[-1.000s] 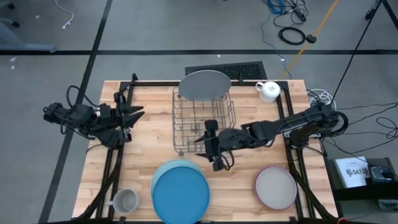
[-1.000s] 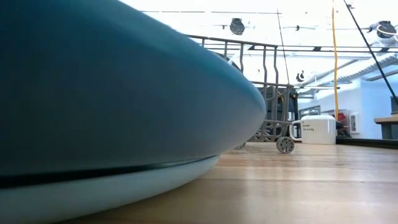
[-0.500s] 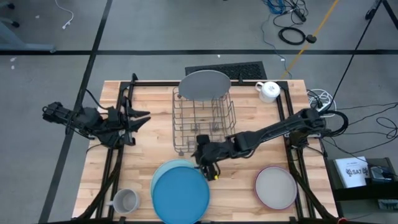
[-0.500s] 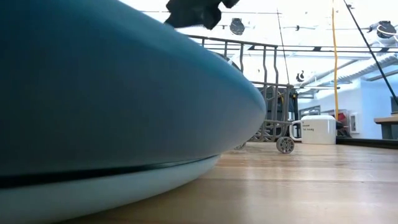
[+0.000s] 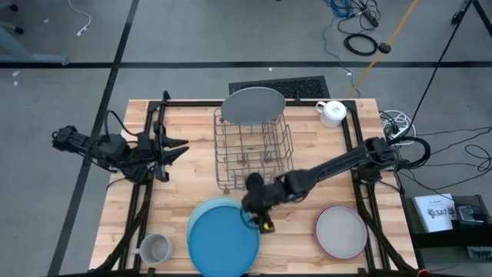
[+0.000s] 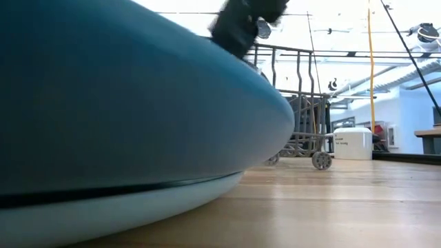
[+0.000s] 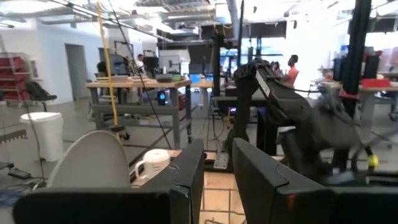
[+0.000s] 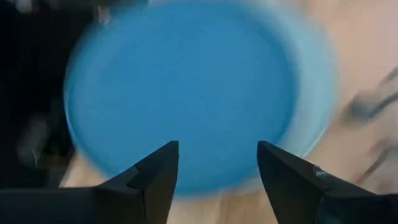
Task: Sort dishes
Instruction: Put the blue plate into the dish rack
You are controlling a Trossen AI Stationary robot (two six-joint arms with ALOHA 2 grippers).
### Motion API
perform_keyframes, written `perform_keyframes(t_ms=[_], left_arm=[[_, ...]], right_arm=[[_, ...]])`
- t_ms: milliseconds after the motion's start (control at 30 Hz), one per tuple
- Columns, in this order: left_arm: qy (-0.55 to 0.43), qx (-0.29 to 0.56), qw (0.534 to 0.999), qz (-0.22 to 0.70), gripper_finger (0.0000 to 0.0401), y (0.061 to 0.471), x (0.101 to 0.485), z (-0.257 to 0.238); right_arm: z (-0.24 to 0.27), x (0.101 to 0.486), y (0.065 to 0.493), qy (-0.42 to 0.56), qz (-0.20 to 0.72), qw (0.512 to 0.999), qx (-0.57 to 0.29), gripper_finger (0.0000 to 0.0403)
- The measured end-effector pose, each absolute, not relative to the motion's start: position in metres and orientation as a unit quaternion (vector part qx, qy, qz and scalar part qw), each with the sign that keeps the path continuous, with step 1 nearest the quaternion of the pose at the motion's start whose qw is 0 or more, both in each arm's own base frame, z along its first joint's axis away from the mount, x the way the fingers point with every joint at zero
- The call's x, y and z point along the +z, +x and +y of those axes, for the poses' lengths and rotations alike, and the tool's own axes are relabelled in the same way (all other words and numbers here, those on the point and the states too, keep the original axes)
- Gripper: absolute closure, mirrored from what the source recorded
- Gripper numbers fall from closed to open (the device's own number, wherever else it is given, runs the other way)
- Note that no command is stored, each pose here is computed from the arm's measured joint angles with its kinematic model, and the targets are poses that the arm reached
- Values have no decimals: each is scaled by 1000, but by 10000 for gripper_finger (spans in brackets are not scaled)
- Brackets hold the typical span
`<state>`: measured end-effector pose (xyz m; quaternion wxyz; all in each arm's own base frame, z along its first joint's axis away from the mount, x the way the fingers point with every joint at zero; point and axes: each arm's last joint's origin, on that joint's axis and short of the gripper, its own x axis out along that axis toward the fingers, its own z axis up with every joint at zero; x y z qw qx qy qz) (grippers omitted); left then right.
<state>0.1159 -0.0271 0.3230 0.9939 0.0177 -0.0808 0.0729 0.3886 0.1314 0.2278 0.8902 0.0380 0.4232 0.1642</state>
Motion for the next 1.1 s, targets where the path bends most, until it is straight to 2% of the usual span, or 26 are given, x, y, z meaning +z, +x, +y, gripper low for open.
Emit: perform_keyframes(t_ms=[167,333,633,800,1100], left_arm=[[20,64,995,-77,314,118,322,-28],[19,64,995,-78,314,121,322,-29],[-7,60,995,-82,314,122,322,-30],[-10,38,997,-72,314,123,320,-32],[-35,1,998,-61,314,128,317,-35]], right_arm=[[149,238,384,85,412,890,177,222],[161,235,380,155,430,877,150,232],[180,201,382,271,486,828,70,205],[183,179,383,303,505,808,-1,190],[173,167,384,336,509,786,-100,190]])
